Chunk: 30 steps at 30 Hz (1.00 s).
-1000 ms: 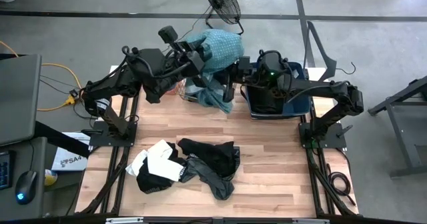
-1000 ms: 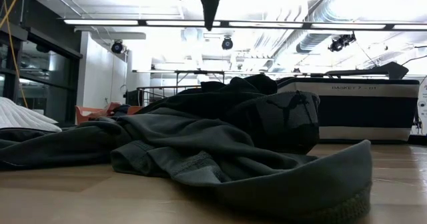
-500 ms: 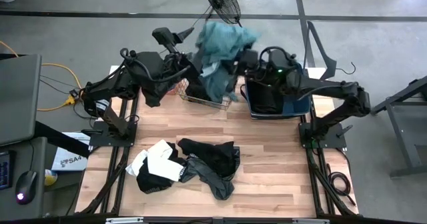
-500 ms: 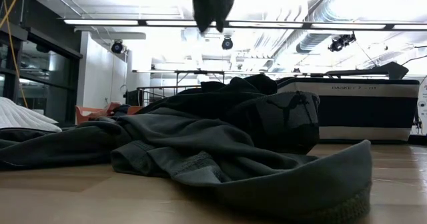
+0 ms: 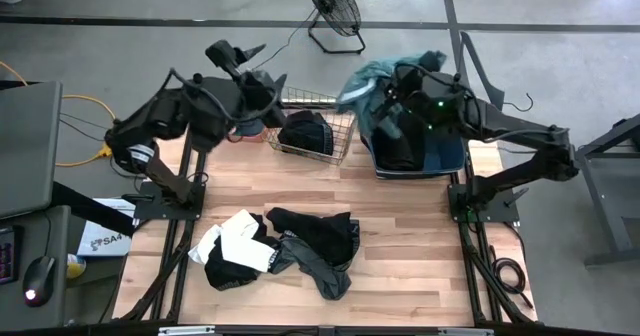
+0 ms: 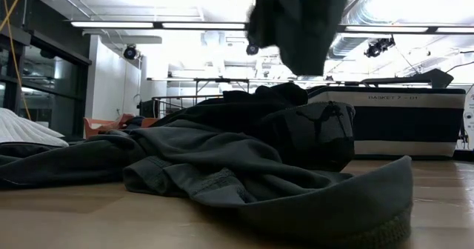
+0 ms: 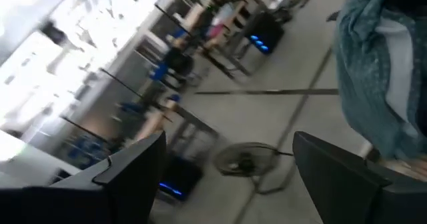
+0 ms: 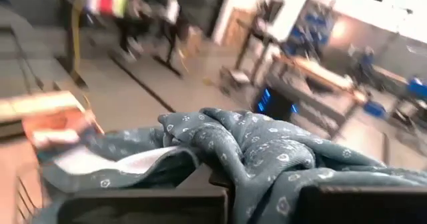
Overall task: Pick & Place Cloths
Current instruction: Put the light blue shirt into the blue laundry organizer
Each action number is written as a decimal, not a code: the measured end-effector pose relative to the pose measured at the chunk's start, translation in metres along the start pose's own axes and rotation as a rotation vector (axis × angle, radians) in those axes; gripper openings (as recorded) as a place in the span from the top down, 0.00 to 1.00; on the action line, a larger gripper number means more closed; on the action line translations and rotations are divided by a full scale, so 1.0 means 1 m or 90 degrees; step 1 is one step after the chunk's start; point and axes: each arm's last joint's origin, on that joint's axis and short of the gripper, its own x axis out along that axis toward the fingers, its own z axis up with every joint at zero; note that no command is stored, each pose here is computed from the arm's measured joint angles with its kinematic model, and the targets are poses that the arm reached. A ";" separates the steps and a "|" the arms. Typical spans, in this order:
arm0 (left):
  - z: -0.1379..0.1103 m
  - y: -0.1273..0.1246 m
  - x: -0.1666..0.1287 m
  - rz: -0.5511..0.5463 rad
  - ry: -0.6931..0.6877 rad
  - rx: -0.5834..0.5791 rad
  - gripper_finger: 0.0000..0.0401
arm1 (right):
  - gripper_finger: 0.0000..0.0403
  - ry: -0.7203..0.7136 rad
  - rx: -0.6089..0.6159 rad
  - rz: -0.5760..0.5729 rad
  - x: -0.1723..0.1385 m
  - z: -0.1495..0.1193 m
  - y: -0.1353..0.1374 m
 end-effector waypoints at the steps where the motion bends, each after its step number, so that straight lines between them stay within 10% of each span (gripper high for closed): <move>1: -0.004 0.001 0.000 -0.015 0.003 -0.012 0.20 | 0.99 0.021 -0.003 -0.009 -0.001 -0.004 -0.001; 30: -0.041 -0.033 0.047 -0.064 0.131 -0.024 0.20 | 0.99 0.573 0.053 -0.314 -0.002 -0.147 -0.039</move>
